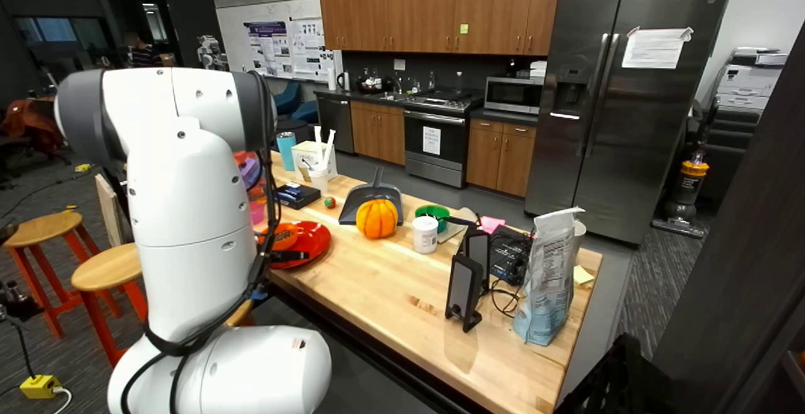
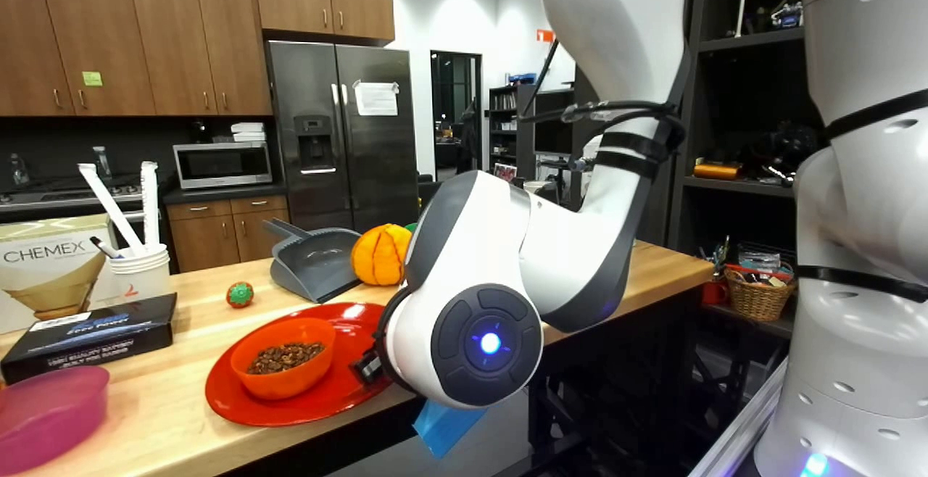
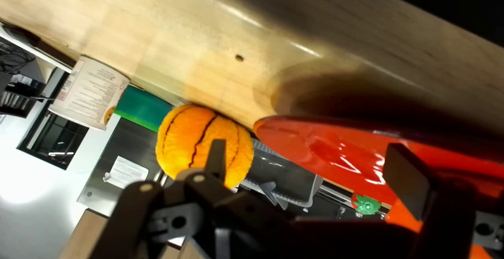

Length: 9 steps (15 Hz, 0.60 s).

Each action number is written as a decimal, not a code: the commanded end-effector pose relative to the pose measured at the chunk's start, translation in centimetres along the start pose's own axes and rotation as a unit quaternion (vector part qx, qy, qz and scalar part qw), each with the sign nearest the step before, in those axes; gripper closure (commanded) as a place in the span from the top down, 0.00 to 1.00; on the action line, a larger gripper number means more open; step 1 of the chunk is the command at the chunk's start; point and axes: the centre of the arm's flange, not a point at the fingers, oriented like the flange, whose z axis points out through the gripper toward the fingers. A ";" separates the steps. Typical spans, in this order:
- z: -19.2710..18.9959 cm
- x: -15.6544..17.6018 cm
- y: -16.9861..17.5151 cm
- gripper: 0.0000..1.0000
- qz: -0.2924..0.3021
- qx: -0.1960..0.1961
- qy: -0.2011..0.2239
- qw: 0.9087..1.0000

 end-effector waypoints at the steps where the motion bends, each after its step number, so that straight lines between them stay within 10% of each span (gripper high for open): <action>1: 0.2 -0.2 0.1 1.00 0.000 -0.001 0.028 1.000; 9: 0.2 -0.4 -0.1 1.00 0.019 -0.039 0.052 0.998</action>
